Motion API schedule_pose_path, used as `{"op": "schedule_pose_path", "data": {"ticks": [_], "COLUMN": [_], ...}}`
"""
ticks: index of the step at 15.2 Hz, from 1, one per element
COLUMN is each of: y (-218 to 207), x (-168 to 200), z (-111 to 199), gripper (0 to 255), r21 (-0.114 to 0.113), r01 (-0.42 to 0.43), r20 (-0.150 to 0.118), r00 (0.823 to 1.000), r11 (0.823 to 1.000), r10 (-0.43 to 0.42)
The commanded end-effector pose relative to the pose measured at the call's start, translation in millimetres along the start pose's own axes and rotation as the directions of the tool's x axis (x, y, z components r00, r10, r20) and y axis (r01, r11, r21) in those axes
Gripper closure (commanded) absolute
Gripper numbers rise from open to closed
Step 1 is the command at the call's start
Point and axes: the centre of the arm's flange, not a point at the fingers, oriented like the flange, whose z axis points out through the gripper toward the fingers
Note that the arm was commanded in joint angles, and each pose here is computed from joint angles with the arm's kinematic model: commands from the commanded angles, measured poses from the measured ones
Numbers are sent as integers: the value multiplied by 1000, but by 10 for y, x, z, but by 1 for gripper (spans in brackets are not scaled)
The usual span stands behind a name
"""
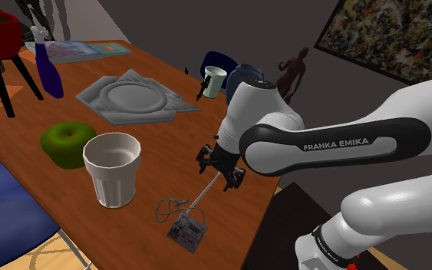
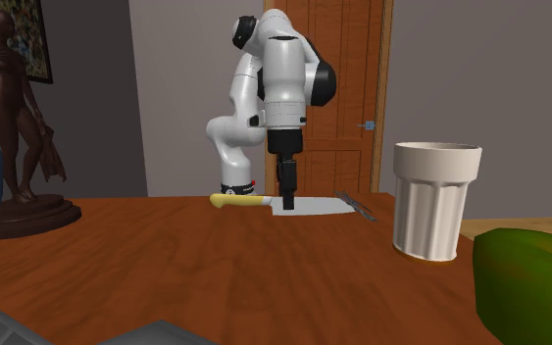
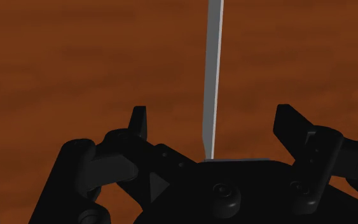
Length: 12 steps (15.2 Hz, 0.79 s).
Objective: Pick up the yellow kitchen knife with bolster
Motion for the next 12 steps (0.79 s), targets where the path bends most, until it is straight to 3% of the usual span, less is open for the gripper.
{"op": "schedule_pose_path", "data": {"ticks": [1,2,3,12], "y": [9,9,15,9], "x": [3,3,-1,3], "z": [67,67,68,67], "gripper": [0,0,255,255], "r21": [1,1,1,1], "r01": [0,0,0,0], "r20": [0,0,0,0], "r00": [1000,1000,1000,1000], "r11": [1000,1000,1000,1000], "r10": [0,0,0,0]}}
